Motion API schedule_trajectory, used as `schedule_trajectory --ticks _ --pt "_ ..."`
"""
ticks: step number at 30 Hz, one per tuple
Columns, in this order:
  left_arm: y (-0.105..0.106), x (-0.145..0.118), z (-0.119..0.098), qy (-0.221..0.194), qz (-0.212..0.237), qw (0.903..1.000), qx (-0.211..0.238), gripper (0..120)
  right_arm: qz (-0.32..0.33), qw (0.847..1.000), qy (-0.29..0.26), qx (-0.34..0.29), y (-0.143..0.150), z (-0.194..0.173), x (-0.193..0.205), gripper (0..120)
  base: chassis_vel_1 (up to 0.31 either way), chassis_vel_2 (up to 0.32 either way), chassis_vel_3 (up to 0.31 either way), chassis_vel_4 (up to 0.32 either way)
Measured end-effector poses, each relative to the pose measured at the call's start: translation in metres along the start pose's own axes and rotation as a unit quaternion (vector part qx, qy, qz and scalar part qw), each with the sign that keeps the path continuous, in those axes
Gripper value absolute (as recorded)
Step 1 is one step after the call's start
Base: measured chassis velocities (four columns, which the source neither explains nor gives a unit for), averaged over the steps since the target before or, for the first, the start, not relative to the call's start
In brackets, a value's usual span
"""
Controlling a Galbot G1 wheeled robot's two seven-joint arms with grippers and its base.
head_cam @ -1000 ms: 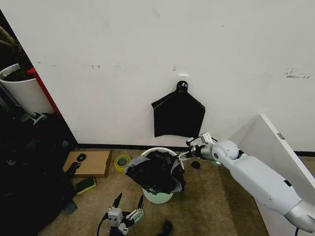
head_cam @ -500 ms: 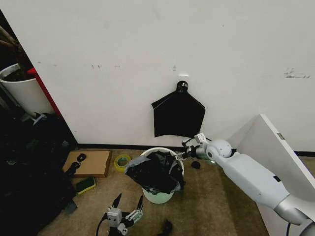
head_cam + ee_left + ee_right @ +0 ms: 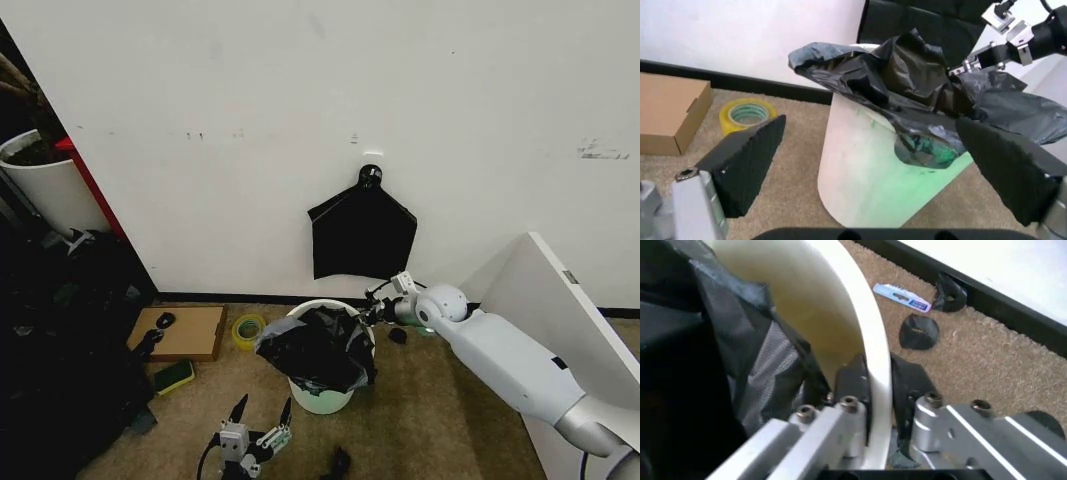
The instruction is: Place the garbage bag over the trash bin.
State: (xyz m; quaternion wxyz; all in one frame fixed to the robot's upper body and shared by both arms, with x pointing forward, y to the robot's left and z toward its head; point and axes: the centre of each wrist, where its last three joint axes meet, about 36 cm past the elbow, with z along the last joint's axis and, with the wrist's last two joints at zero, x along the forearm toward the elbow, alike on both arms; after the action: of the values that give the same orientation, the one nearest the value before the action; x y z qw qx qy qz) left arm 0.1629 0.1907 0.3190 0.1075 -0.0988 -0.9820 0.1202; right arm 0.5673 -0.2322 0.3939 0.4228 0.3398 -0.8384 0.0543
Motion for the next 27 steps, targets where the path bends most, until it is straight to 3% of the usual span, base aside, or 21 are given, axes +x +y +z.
schedule_trajectory --ticks 15,22,27 --pt "-0.002 0.0 0.0 0.001 -0.004 1.0 0.0 100 0.021 0.999 -0.033 -0.027 0.006 0.005 0.015 3 0.0 0.0 0.0 0.0" --pt "-0.002 -0.005 -0.002 0.006 -0.001 1.0 0.003 100 0.056 0.987 -0.092 -0.117 0.031 0.016 0.059 3 0.0 0.0 0.0 0.0" --pt "0.0 -0.007 -0.004 0.006 0.001 1.0 0.002 100 0.084 0.978 -0.099 -0.165 0.049 0.03 0.072 3 0.0 0.0 0.0 0.0"
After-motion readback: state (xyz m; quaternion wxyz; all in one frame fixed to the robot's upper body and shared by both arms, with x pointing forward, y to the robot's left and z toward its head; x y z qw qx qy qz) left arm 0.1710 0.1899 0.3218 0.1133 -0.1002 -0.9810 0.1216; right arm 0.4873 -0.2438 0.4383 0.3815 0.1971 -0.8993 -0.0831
